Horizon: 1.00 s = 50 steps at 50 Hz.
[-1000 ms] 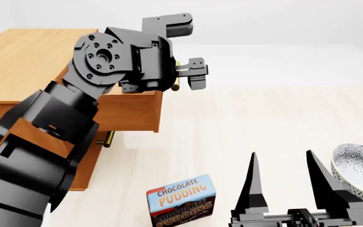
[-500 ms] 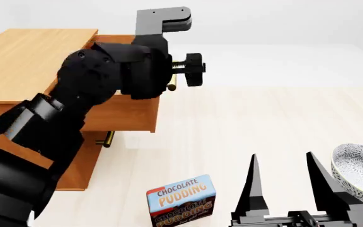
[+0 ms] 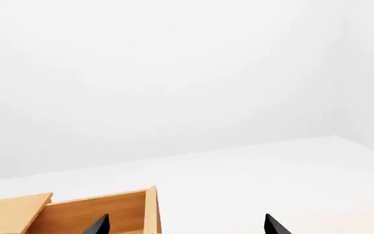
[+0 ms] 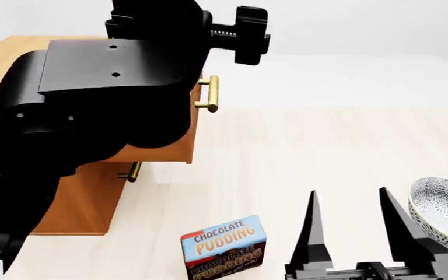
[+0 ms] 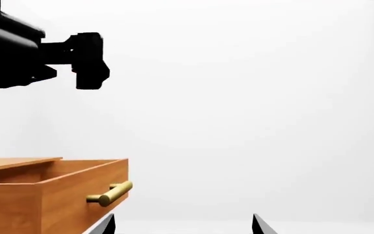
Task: Put the butter at the back in the top drawer of the cabinet and close it.
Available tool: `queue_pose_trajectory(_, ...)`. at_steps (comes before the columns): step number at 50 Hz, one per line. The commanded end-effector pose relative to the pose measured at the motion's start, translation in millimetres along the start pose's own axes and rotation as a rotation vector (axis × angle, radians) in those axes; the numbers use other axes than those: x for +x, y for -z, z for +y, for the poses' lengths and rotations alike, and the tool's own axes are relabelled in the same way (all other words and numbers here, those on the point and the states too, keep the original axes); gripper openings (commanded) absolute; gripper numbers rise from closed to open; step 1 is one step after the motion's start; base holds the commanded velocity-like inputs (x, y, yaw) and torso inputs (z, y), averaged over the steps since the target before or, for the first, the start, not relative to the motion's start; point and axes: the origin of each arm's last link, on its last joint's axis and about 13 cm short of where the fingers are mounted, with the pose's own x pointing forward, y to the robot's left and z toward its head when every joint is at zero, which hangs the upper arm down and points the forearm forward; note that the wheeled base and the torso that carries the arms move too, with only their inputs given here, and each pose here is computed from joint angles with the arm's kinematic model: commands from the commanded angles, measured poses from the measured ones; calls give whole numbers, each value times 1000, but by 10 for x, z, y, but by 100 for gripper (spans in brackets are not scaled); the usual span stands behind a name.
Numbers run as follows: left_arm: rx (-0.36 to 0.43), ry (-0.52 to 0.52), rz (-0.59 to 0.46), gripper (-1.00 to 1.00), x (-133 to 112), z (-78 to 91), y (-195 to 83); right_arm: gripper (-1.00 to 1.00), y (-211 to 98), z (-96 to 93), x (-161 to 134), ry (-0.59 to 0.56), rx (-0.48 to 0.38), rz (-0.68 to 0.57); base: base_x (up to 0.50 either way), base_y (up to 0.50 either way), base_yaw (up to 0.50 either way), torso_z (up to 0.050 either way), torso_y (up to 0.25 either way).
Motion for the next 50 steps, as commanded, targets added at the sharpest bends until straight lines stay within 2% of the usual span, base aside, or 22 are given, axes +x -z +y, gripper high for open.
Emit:
queue_pose_trajectory(1,148,-32,-200,100,-477,71,159,100,-18,-21,-21,2,5,-4,0,0,0,0,0)
queue_pose_trajectory(8,157,-65,-266,100,-979,256,479,100,-4,-33,11,66,-12,7,0,0,0,0,0)
queue_pose_trajectory(13,178,-113,-336,100,-1350,411,746,100,-22,-42,70,187,-36,14,0,0,0,0,0)
queue_pose_trajectory(15,194,-127,-360,100,-1416,471,862,100,-37,-45,99,247,-45,11,0,0,0,0,0)
queue_pose_trajectory(19,180,-174,-449,100,-1539,586,1013,100,-48,-48,154,353,-36,34,0,0,0,0,0)
queue_pose_trajectory(21,217,-155,-373,100,-1683,645,1225,100,-49,-50,181,410,-26,41,0,0,0,0,0)
queue_pose_trajectory(22,213,-159,-376,100,-1716,665,1261,100,-46,-50,195,444,-28,46,0,0,0,0,0)
queue_pose_trajectory(28,166,-176,-431,100,-1716,793,1508,100,-8,-42,297,665,-71,86,0,0,0,0,0)
queue_pose_trajectory(30,185,-178,-472,100,-1714,804,1596,100,-2,-36,325,714,-53,116,0,0,0,0,0)
queue_pose_trajectory(36,169,-203,-530,100,-1787,820,1737,100,-10,-31,366,843,-6,181,0,0,0,0,0)
queue_pose_trajectory(41,176,-224,-570,100,-1910,817,1744,100,7,-45,380,1018,0,324,0,0,0,0,0)
queue_pose_trajectory(44,179,-225,-585,100,-1960,818,1717,100,6,-49,385,1063,38,393,0,0,0,0,0)
queue_pose_trajectory(50,185,-222,-582,100,-1978,836,1703,100,-41,-39,387,1108,79,426,0,0,0,0,0)
